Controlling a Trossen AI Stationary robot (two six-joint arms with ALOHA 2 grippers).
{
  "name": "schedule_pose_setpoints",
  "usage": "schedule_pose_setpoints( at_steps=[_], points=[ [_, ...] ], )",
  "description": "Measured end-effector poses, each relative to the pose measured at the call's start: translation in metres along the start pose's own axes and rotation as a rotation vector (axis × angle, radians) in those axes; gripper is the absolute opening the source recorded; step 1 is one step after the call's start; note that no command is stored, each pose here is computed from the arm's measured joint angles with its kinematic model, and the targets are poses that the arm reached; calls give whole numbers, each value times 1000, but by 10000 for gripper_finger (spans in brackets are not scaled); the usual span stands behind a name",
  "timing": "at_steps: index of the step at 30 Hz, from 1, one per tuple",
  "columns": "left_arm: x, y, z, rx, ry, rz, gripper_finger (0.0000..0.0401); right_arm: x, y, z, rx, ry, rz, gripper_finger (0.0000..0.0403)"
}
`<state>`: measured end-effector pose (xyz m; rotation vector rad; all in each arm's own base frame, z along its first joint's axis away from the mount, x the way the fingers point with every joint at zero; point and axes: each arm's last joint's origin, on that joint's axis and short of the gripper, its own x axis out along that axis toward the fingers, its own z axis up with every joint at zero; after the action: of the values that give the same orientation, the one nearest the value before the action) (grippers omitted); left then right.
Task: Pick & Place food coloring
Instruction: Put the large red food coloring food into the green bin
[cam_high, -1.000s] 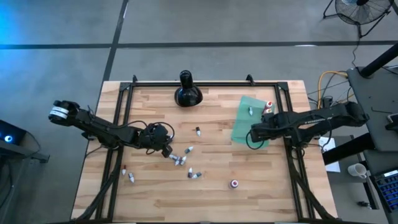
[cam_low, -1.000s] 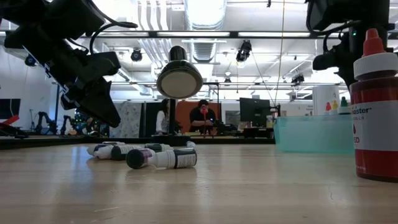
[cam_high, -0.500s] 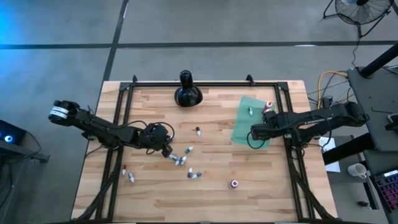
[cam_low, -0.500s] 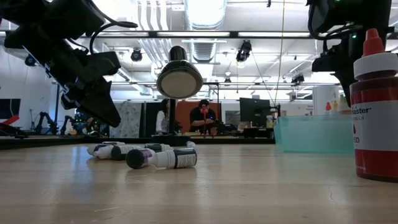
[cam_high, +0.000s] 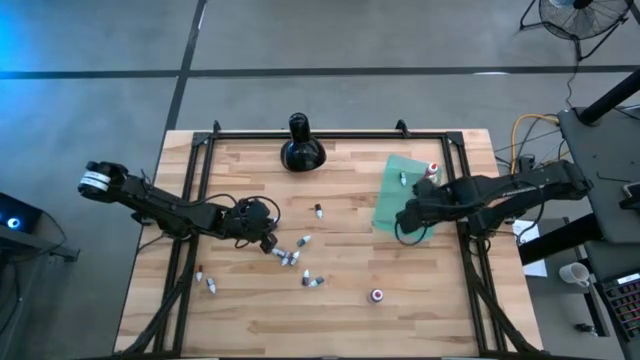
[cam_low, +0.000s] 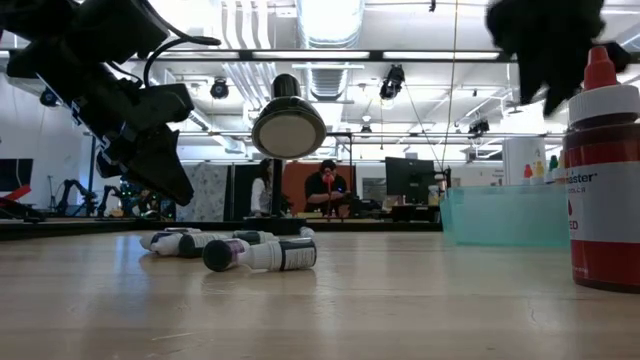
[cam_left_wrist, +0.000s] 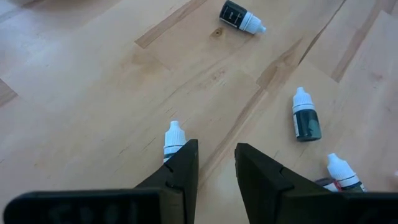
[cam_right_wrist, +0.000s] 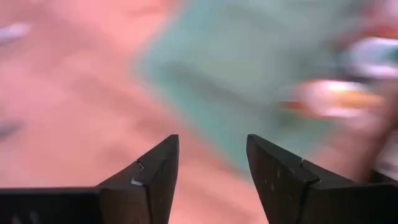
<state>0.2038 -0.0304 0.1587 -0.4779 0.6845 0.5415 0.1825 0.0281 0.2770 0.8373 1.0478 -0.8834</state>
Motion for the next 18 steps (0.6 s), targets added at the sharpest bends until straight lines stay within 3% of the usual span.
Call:
schedule_pose_setpoints(
  at_steps=[5, 8, 12, 15, 18],
  points=[
    [0, 0, 0, -6, 1, -1, 80, -21, 50, -22, -230, 45, 352, 180],
    [0, 0, 0, 1, -1, 0, 80, -17, 83, -42, -375, 63, 449, 176],
    [0, 0, 0, 13, -12, 8, 80, 8, 120, -67, -558, 163, 419, 173],
    [0, 0, 0, 24, -12, 8, 80, 27, 138, -79, -607, 295, 356, 174],
    [0, 0, 1, 25, -13, 8, 80, 32, 153, -87, -648, 313, 332, 172]
  ],
)
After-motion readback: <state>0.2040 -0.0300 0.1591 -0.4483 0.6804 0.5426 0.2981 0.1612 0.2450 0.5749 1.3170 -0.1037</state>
